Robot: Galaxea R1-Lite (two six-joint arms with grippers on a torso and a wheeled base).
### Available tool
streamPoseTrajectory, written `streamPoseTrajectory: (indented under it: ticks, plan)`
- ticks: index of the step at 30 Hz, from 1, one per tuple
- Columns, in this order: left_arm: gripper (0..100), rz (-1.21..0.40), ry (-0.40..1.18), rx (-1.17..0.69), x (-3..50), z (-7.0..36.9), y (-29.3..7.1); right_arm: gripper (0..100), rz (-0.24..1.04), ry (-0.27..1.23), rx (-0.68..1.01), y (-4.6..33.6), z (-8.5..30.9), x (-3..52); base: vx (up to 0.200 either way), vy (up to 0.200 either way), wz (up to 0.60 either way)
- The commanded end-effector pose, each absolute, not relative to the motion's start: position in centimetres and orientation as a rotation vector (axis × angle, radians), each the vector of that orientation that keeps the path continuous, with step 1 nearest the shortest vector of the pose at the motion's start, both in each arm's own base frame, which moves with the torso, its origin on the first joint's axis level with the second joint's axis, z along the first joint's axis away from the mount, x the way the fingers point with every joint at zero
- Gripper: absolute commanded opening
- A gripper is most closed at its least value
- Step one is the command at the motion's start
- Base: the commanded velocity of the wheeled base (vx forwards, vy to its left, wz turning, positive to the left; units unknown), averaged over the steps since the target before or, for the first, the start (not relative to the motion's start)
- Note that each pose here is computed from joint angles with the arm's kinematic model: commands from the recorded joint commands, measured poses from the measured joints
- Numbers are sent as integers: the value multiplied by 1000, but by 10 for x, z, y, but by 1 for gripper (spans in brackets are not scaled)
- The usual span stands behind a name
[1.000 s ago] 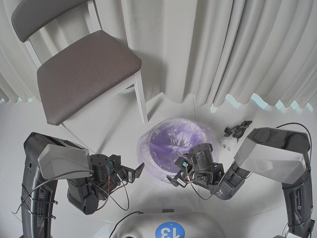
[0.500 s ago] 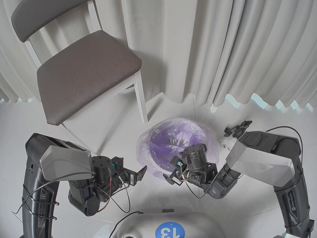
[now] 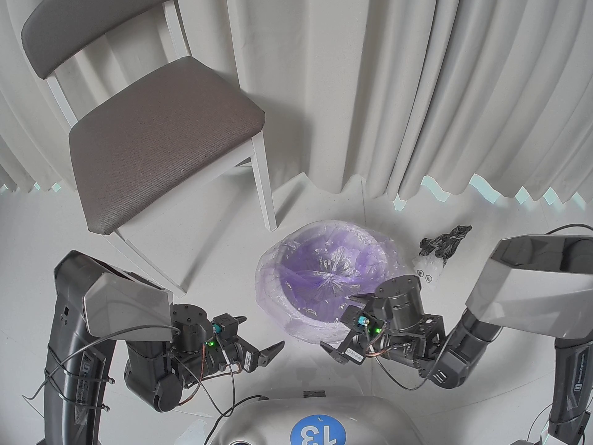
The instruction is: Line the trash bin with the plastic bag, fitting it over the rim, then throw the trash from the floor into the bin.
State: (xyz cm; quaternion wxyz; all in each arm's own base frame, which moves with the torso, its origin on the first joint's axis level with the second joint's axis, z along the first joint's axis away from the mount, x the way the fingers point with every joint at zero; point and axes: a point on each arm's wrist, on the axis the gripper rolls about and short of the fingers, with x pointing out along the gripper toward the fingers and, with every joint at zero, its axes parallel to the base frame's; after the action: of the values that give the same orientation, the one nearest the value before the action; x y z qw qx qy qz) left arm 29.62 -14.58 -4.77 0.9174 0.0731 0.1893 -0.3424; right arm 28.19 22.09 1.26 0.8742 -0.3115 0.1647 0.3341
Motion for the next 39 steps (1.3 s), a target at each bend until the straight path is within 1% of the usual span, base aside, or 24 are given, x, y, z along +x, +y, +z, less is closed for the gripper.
streamPoseTrajectory:
  ticks: [1,4,6,10,14,16,21,22,27,30,32,35,36,38,39]
  plan:
    - [100,-763,331,192,305,-57,-164,100,656,248,-586,197,51,257,0,0,0]
    - [100,-779,326,216,315,-69,-179,100,568,243,-489,179,51,255,0,0,0]
    - [100,-789,338,224,316,-74,-187,100,526,246,-457,169,49,254,0,0,0]
    - [100,-746,318,239,330,-78,-200,100,453,264,-402,141,41,249,0,0,0]
    - [100,-740,335,243,332,-79,-202,100,426,259,-363,129,32,244,0,0,0]
    - [100,-734,329,244,335,-80,-204,100,421,286,-360,124,27,240,0,0,0]
    - [100,-654,302,252,344,-85,-212,100,436,327,-336,118,23,233,0,0,0]
    - [0,-651,300,252,344,-84,-212,100,436,331,-326,117,23,234,0,0,0]
    - [0,-644,313,254,339,-83,-207,100,409,346,-323,106,22,236,0,0,0]
    - [0,-643,313,250,336,-84,-205,100,431,356,-333,98,19,239,0,0,0]
    - [0,-643,304,248,333,-85,-203,100,453,375,-368,91,10,244,0,0,0]
    - [0,-639,299,246,329,-86,-199,100,455,385,-421,85,-2,257,0,0,0]
    - [0,-639,299,246,329,-86,-199,100,455,385,-421,85,-2,257,0,0,0]
    - [0,-633,321,251,325,-88,-194,100,450,405,-438,86,-19,270,0,0,0]
    - [0,-633,321,251,325,-88,-194,100,450,405,-438,86,-19,270,0,0,0]
